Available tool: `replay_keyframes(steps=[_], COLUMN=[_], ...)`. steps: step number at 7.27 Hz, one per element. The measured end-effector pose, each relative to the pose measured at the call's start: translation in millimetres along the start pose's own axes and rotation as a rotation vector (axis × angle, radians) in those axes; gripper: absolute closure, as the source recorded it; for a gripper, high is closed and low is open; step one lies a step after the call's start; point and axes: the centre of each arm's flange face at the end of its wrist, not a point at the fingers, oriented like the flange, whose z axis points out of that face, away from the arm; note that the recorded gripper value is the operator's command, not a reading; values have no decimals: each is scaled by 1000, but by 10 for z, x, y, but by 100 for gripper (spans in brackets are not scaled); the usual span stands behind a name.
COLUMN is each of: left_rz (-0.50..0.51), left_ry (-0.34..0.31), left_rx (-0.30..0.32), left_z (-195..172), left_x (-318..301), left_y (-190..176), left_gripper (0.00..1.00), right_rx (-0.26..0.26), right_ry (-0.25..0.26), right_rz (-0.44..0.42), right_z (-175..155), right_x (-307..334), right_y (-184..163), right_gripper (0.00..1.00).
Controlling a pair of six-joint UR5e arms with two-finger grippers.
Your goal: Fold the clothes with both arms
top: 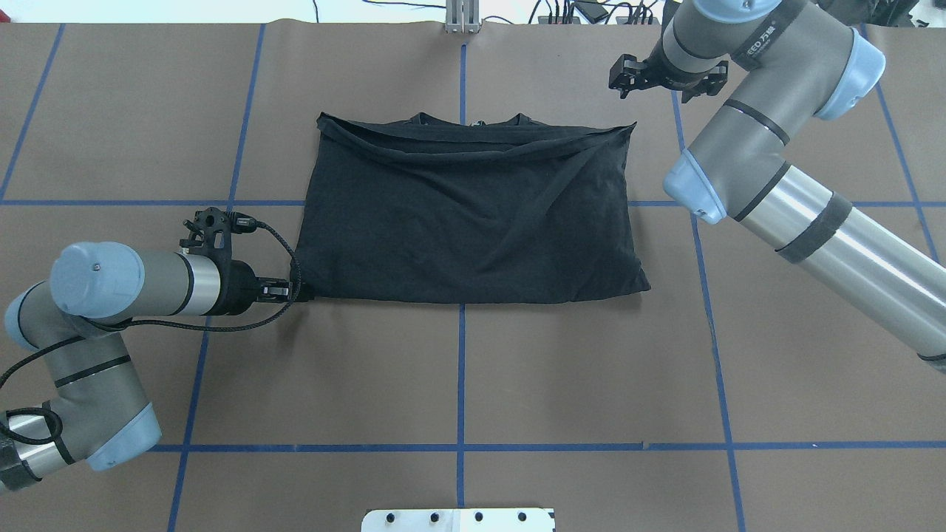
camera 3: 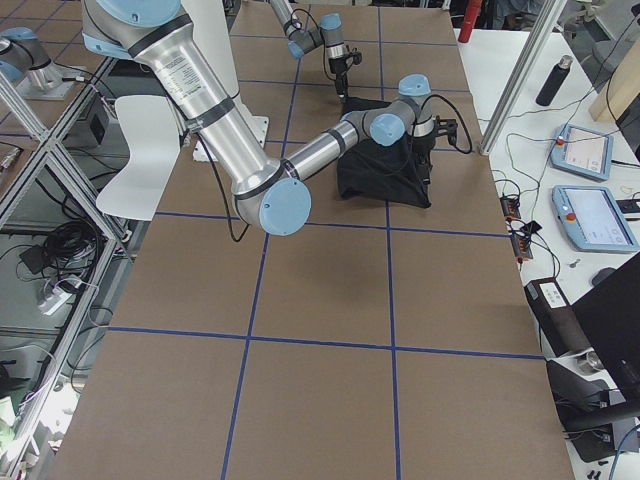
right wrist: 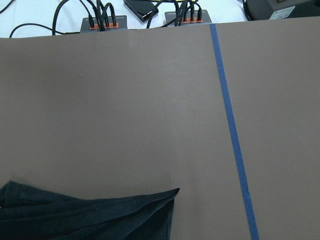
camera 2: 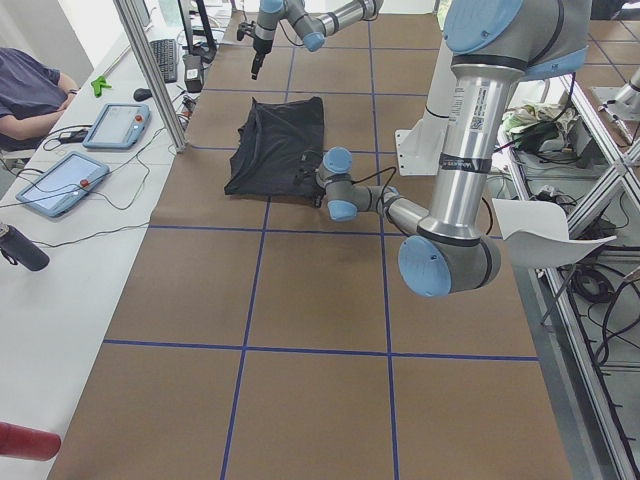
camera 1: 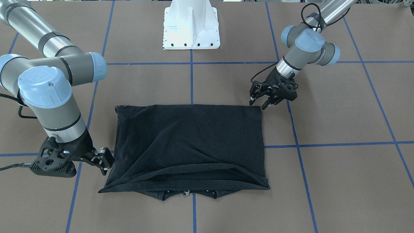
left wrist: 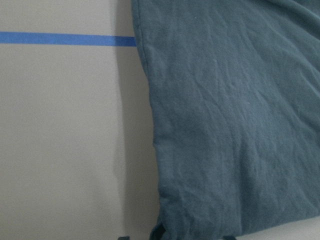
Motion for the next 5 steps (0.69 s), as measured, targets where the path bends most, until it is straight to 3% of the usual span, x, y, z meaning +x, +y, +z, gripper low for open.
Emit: replay_keyframes(steps=[1,2,3,4,5], left_rz=[0,1,1,2,2], left_ry=[0,1,3,5,6], left_rx=[-1,-2,-1,0,0], left_z=[9,16,21,21,20], left_x=[5,15,33,47,53], left_y=[4,1,-5,-11,-13], left_gripper=[49,65,93,100,100], right_rx=[-1,-2,-2,-2,-2], right_ry=[2,3,3,4,4], right_rz=[0,0,0,0,0], right_z=[11,16,18,20,20], right_x=[12,18,21,22,23], right_y=[4,6,7,8,8], right_gripper=[0,0,0,0,0])
